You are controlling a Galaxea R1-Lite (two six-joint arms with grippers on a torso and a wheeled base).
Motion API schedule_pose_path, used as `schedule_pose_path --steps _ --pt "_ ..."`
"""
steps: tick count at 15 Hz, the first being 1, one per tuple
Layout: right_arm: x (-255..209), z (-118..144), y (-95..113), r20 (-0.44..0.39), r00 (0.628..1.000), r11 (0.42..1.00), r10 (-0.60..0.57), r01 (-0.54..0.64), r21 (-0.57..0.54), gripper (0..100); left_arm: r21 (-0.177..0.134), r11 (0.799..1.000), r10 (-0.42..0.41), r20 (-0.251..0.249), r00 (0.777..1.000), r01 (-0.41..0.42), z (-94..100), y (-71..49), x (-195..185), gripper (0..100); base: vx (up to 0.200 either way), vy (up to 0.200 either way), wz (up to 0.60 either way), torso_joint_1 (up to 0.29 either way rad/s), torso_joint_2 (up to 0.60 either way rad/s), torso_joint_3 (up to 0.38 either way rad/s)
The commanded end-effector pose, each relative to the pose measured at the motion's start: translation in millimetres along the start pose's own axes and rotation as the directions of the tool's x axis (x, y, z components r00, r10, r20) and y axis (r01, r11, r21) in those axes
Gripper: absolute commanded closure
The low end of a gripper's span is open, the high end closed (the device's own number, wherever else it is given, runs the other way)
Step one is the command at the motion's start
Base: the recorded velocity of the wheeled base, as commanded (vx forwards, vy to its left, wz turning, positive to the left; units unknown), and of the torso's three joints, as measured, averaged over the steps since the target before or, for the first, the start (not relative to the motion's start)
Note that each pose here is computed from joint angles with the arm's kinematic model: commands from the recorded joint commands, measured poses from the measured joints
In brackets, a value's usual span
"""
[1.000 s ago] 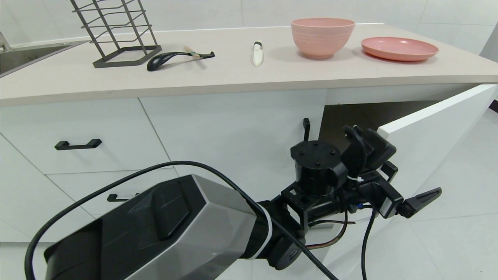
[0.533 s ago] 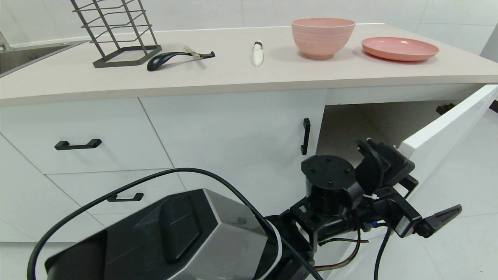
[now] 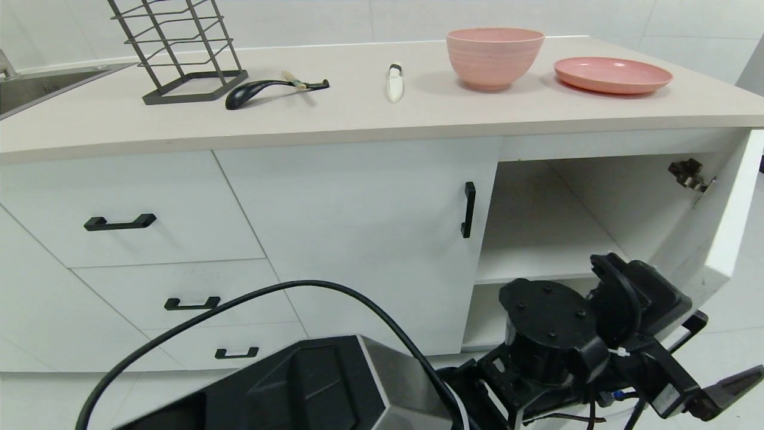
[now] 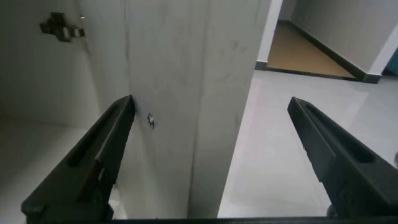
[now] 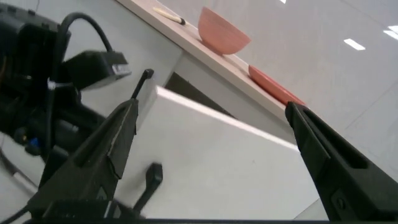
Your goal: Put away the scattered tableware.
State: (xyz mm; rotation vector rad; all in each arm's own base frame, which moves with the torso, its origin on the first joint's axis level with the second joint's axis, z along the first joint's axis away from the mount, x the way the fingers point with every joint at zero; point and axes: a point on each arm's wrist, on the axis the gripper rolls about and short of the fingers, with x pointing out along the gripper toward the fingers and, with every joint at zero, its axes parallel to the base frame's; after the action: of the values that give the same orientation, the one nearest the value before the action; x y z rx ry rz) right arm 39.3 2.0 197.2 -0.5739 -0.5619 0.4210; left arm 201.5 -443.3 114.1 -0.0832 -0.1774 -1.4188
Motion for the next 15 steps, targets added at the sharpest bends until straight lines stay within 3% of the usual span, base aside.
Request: schedule_pose_path --steps 1,6,8,10,12,15 --pt "-1.3 3.9 1.8 0.026 1.000 1.000 0.010 -0.010 -0.013 0 -0.015 0.999 -0.028 -0.022 0.999 0.028 -19.6 -14.7 7.7 0 0.000 0.000 0.00 0.000 0.00 0.000" --pt "-5.5 15.4 7.4 0.126 0.990 0.998 0.064 -0.060 -0.034 0 -0.003 0.997 -0.080 0.075 0.994 0.080 -26.5 -45.4 35.7 0 0.000 0.000 0.00 0.000 0.00 0.000" --pt "-8.1 20.5 9.6 0.168 0.982 0.996 0.084 -0.078 -0.043 0 -0.016 0.994 -0.108 0.110 0.988 0.110 -33.2 -59.3 44.8 0 0.000 0.000 0.00 0.000 0.00 0.000" --pt "-9.9 25.0 10.5 0.205 0.973 0.994 0.102 -0.093 -0.053 0 -0.011 0.992 -0.122 0.136 0.983 0.125 -40.1 -66.5 52.2 0 0.000 0.000 0.00 0.000 0.00 0.000" --pt "-12.7 26.0 13.3 0.242 0.962 0.992 0.126 -0.119 -0.047 0 0.001 0.988 -0.151 0.203 0.967 0.154 -47.8 -80.5 68.5 0 0.000 0.000 0.00 0.000 0.00 0.000" --pt "-10.5 44.5 4.0 0.310 0.944 0.990 0.117 -0.088 -0.109 0 -0.013 0.973 -0.225 0.182 0.957 0.232 -74.0 -113.6 73.6 0 0.000 0.000 0.00 0.000 0.00 0.000"
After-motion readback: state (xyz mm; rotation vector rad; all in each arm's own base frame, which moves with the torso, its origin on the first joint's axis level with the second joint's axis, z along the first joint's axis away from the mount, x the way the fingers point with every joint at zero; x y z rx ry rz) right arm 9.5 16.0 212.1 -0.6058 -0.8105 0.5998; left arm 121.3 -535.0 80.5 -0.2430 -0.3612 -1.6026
